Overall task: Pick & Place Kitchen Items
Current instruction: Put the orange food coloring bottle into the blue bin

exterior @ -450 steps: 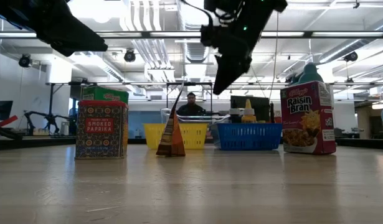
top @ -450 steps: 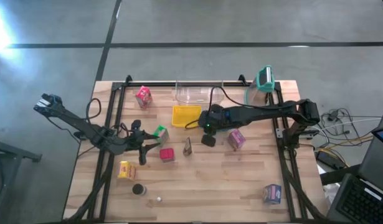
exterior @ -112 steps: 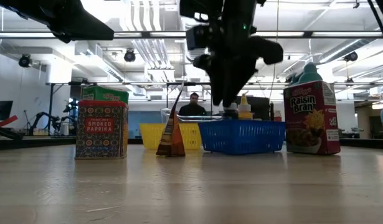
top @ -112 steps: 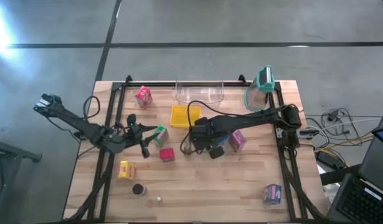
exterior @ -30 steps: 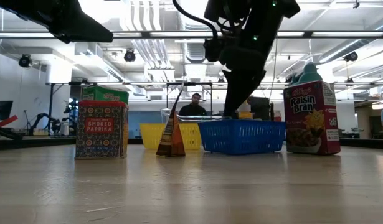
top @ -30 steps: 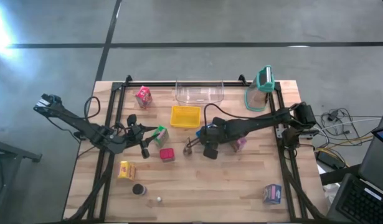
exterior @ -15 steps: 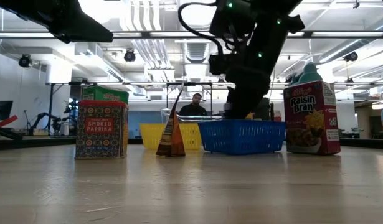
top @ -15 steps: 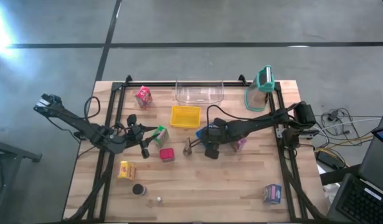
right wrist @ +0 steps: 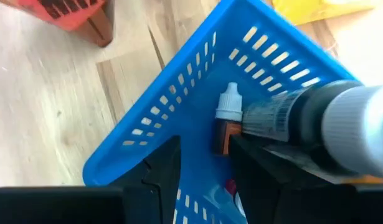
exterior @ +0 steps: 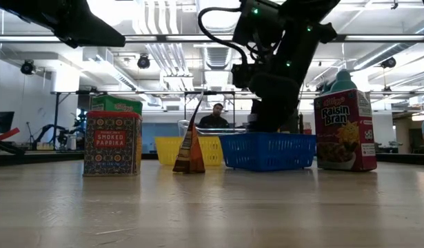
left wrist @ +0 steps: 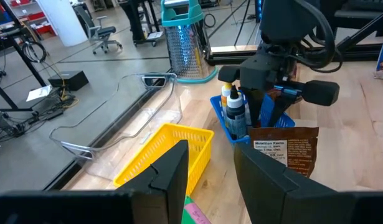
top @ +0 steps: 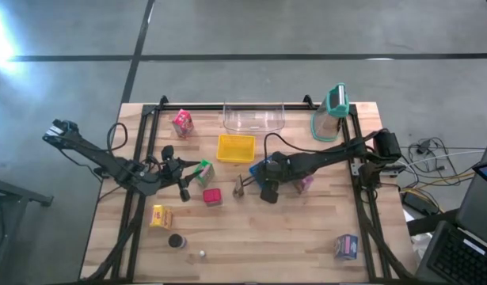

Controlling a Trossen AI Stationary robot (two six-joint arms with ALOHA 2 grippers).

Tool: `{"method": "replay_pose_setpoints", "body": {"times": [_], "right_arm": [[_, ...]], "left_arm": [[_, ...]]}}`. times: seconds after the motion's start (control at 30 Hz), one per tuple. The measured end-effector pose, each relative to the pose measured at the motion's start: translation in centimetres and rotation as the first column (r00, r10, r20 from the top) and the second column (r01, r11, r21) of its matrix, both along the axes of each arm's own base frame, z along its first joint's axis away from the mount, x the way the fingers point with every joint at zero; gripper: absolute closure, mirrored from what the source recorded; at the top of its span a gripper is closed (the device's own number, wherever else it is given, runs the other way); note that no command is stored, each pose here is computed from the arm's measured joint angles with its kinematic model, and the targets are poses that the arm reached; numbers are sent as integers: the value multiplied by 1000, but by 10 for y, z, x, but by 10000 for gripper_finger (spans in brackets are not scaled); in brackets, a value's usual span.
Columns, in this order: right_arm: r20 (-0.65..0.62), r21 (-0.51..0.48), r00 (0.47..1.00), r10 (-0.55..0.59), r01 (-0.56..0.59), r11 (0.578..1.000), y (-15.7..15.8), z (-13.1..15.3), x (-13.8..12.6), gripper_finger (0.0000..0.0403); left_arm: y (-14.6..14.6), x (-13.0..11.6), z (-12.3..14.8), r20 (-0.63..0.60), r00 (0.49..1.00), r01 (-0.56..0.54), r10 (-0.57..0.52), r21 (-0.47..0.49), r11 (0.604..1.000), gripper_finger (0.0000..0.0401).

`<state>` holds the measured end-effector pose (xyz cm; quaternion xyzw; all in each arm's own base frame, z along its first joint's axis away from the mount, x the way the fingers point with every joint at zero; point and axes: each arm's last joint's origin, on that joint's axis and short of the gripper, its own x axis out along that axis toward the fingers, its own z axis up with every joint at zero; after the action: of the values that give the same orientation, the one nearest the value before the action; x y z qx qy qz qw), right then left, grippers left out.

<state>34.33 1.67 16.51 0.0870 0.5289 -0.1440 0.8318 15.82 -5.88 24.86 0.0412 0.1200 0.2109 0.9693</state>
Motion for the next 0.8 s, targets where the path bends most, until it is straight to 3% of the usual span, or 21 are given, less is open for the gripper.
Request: {"method": "replay_pose_setpoints", "body": {"times": [0.6, 0.8], "right_arm": [[-39, 13, 999, 20, -19, 1000, -10, -11, 13, 267], [-60, 20, 998, 19, -18, 1000, -9, -11, 12, 281]], "left_arm": [[0, 0, -1, -16, 1000, 0, 0, 9, 1000, 266], [0, 0, -1, -16, 1000, 0, 0, 8, 1000, 266]]}}
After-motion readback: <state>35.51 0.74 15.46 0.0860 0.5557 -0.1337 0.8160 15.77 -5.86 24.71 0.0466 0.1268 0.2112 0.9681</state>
